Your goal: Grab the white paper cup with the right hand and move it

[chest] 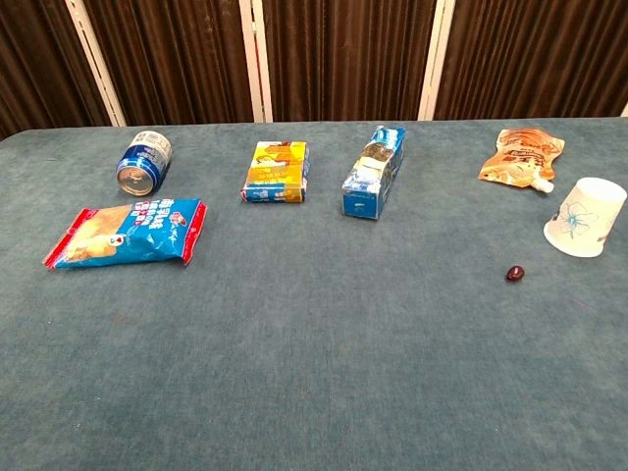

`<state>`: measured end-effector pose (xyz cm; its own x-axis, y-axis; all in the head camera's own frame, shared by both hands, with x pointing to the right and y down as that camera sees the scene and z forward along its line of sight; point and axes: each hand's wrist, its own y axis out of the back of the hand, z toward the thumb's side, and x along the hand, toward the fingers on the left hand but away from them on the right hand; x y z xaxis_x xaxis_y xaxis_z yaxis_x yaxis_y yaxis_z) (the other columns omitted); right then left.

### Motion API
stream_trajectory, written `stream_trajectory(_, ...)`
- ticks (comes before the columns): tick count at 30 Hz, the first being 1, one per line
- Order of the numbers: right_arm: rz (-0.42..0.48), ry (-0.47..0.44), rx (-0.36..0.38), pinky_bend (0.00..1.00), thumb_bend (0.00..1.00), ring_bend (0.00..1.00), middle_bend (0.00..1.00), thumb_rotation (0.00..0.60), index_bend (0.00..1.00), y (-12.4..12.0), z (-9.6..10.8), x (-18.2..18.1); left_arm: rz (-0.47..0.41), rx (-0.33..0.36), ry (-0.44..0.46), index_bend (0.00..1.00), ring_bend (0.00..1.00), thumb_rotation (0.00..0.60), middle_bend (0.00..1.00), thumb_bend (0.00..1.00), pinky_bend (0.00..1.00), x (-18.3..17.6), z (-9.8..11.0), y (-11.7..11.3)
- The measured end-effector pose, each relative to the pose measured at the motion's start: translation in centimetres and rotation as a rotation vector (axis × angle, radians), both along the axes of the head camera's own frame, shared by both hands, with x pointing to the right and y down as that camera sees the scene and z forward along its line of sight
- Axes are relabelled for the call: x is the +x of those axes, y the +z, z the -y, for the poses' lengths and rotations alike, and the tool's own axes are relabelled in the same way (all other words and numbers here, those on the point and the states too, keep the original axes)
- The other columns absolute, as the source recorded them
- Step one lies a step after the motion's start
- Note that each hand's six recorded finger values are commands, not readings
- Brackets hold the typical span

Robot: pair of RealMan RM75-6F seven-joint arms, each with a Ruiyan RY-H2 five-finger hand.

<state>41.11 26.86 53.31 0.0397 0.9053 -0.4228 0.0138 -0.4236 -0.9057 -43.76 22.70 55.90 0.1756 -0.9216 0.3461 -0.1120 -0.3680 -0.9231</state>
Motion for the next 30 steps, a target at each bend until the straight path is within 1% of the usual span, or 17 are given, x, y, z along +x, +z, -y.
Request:
stream_trajectory(6,0.001,-0.001,-0.001,0.01,0.32,0.00,0.00,0.600,0.00,0.0,0.0,-0.1,-0.002,0.000,-0.002,0.00,0.00,0.600,0.00,0.00,0.00,0.0,0.0,-0.1)
stream_trajectory(12,0.028,0.001,-0.008,0.01,0.32,0.00,0.00,0.600,0.00,0.3,0.2,-0.6,0.000,-0.001,-0.006,0.00,0.00,0.600,0.00,0.00,0.00,-0.1,-0.1,-0.1)
stream_trajectory(18,0.071,0.015,-0.065,0.01,0.32,0.00,0.00,0.600,0.00,1.4,1.1,-1.6,-0.007,-0.009,-0.018,0.00,0.00,0.600,0.00,0.00,0.00,-0.3,0.1,0.1)
stream_trajectory(21,0.071,0.003,-0.093,0.01,0.32,0.00,0.00,0.600,0.00,2.4,2.3,-2.4,-0.007,-0.020,-0.026,0.00,0.00,0.600,0.00,0.00,0.00,-0.4,0.3,0.3)
stream_trajectory(26,0.052,-0.029,-0.114,0.09,0.32,0.00,0.00,0.600,0.00,4.4,5.4,-4.2,-0.014,-0.022,-0.025,0.00,0.00,0.600,0.00,0.00,0.00,-0.4,0.3,0.2)
stream_trajectory(30,0.042,-0.051,-0.119,0.09,0.32,0.00,0.00,0.600,0.00,6.1,7.9,-5.9,-0.021,-0.027,-0.017,0.00,0.00,0.600,0.00,0.00,0.00,-0.1,0.2,0.1)
